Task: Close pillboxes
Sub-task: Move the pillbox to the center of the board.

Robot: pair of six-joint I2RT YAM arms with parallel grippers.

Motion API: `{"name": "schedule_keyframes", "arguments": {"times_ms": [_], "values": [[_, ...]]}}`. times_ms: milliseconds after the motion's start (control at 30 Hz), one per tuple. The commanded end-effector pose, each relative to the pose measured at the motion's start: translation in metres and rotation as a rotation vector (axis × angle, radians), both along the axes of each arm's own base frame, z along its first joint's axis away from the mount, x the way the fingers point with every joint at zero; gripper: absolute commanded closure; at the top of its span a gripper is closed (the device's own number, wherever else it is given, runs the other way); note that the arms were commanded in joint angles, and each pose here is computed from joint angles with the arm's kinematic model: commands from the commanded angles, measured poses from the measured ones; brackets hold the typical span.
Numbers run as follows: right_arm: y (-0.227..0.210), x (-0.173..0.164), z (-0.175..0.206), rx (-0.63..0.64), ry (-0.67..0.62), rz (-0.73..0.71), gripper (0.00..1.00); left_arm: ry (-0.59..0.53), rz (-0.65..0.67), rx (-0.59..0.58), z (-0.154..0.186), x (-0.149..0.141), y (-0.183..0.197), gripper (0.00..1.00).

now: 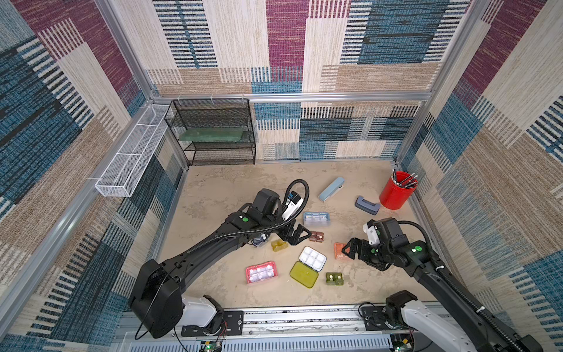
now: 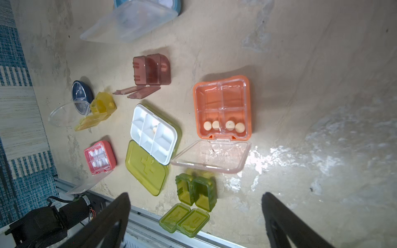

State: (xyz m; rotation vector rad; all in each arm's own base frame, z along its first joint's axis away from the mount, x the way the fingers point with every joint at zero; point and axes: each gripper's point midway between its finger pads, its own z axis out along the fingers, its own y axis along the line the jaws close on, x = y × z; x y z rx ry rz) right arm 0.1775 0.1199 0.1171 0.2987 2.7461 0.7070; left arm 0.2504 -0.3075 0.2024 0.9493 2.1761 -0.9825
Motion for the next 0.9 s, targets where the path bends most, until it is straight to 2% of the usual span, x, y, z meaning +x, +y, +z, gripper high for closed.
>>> {"name": "schedule_keyframes", "arguments": {"times_ms": [0, 233, 867], "values": [[-0.008, -0.011, -0.006, -0.040, 0.048, -0.025, 0.04, -0.030, -0.032, 0.004, 0.001, -0.001, -0.002, 0.01], [-0.016, -0.008, -0.023, -0.085, 0.054, -0.050, 0.03, -0.026, -0.036, -0.001, -0.001, -0.001, -0.006, 0.01], [-0.026, 0.003, -0.036, -0.114, 0.055, -0.067, 0.01, -0.038, -0.047, 0.018, -0.004, -0.002, -0.006, 0.02]]}}
